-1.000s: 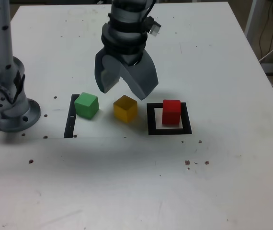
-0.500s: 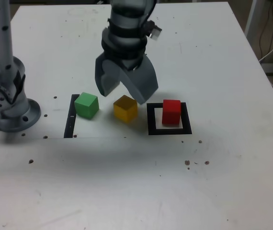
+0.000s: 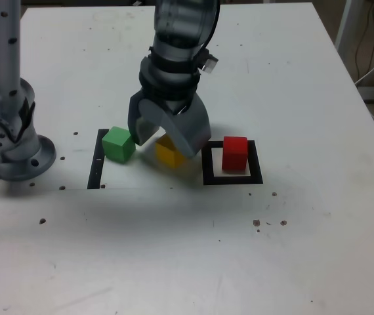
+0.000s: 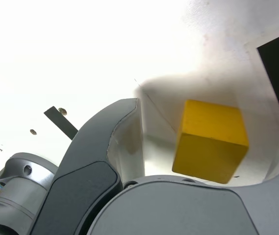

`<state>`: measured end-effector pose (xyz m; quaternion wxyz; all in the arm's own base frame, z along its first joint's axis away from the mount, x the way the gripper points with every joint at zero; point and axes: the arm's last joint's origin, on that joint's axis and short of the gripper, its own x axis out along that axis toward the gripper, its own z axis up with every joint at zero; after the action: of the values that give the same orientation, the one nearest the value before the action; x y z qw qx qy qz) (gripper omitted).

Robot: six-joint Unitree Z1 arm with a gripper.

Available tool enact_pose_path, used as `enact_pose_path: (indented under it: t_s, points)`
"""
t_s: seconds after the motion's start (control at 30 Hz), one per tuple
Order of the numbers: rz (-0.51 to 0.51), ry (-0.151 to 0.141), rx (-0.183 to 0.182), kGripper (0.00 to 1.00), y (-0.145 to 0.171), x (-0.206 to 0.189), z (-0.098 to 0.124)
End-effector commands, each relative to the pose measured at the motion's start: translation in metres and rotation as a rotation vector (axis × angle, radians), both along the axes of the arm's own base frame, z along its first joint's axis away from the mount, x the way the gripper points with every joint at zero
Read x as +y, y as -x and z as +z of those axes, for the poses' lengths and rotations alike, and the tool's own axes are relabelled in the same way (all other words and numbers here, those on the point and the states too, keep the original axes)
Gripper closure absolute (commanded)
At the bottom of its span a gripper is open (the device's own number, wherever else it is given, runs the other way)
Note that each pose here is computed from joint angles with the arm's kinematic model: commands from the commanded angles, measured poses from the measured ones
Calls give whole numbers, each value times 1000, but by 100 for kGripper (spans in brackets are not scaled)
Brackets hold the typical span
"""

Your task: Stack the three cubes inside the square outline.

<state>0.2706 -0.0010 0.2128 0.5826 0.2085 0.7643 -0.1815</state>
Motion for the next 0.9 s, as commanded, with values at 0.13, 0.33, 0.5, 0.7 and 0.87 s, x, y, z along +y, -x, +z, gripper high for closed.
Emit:
enact_pose_path:
  t_s: [0.13,0.33,0.5,0.7,0.87]
  points:
    - [6,0,4,9,-1,-1,-4]
    - [13,-5,3,19,-2,-1,-6]
    - [28,-22,0,36,-1,-2,-6]
    - [37,-39,-10,57,-2,-3,-4]
    - [33,-42,-12,64,-2,-4,-3]
